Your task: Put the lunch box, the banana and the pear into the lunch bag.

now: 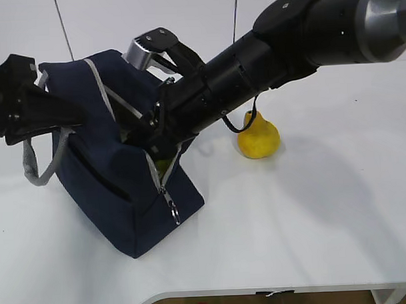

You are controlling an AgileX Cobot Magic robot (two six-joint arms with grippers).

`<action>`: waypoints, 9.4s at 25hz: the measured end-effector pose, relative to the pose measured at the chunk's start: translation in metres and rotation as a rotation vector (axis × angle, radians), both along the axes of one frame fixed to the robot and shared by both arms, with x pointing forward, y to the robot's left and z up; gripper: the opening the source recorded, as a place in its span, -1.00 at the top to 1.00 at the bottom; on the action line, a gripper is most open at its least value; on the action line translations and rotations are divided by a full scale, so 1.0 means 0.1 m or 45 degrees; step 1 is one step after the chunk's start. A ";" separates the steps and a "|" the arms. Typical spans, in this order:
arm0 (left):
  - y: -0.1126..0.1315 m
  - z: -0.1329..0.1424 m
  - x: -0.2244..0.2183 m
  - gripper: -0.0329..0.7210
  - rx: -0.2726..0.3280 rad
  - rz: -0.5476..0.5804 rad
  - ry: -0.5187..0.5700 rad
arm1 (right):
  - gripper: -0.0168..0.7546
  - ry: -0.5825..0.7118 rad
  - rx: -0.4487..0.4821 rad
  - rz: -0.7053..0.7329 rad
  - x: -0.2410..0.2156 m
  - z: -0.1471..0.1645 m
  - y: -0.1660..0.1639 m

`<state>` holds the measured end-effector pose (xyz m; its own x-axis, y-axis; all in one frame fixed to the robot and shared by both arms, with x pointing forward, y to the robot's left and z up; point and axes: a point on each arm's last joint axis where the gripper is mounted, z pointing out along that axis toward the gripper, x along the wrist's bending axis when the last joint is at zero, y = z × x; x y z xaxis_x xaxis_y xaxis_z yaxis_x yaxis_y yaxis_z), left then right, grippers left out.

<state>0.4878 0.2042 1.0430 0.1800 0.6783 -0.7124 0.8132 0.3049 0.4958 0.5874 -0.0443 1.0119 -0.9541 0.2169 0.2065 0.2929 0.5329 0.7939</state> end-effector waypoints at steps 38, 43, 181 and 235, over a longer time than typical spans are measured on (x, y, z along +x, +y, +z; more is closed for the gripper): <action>0.00 0.01 -0.01 0.91 -0.004 -0.006 -0.003 | -0.34 -0.238 -0.658 -0.215 -0.04 1.29 -0.53; 0.00 0.01 -0.01 0.91 -0.004 -0.006 -0.003 | -0.34 -0.006 -0.616 -0.604 0.09 1.32 -0.83; -0.04 0.00 -0.07 0.91 0.010 -0.117 0.023 | 0.24 -0.339 -0.170 -0.871 0.48 -0.62 -1.42; -0.04 0.00 -0.07 0.91 0.011 -0.114 0.022 | 0.53 -0.561 0.281 -0.551 0.10 0.40 -1.22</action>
